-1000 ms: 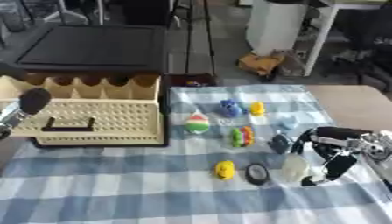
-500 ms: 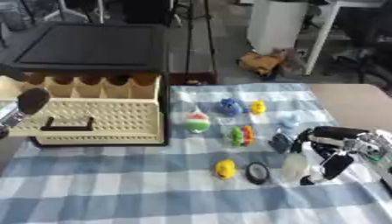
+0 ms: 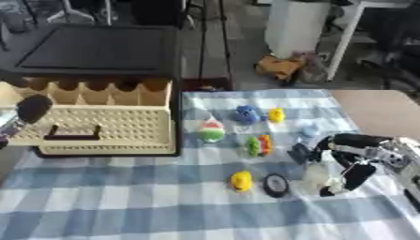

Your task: Pick up objects from table and place into drawer.

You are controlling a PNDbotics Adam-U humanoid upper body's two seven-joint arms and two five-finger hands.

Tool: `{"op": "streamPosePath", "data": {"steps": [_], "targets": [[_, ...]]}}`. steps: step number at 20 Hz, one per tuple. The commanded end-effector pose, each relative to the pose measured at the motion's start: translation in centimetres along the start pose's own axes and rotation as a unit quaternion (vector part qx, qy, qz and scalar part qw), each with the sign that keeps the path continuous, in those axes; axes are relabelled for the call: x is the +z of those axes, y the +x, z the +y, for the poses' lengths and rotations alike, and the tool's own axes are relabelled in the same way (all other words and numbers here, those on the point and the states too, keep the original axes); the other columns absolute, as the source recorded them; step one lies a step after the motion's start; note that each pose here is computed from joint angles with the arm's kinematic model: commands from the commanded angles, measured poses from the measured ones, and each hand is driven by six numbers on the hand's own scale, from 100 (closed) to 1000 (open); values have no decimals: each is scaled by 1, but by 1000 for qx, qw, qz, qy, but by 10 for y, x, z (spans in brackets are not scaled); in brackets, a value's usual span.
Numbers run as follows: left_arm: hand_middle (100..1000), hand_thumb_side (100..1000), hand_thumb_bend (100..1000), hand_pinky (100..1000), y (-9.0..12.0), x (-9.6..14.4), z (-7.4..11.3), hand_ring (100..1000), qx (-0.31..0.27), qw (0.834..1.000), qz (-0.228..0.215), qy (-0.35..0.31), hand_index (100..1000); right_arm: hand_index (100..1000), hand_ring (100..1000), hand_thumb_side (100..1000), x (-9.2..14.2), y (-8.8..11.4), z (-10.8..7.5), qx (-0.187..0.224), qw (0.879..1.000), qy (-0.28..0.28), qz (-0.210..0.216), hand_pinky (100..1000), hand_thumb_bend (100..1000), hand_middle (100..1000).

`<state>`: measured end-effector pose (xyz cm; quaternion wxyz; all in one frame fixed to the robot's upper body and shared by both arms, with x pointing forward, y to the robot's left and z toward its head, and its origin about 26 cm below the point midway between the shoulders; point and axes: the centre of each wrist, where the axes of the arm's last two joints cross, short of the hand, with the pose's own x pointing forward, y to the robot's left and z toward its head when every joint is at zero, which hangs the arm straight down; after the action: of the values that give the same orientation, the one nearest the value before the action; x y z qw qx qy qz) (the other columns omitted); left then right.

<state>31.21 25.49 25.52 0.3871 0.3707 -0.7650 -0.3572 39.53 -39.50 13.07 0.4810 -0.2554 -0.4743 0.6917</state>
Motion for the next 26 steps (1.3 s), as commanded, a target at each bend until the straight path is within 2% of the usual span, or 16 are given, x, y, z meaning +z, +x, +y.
{"op": "streamPosePath", "data": {"steps": [1, 26], "targets": [[100, 1000, 785, 100, 2, 0, 9, 100, -7, 1000, -7, 14, 672, 792, 292, 391, 6, -6, -10, 16, 1000, -3, 14, 158, 627, 666], [100, 1000, 780, 100, 1, 1, 9, 100, -6, 1000, -5, 14, 673, 743, 241, 363, -3, -3, 1, 28, 999, -11, 18, 100, 598, 550]]}}
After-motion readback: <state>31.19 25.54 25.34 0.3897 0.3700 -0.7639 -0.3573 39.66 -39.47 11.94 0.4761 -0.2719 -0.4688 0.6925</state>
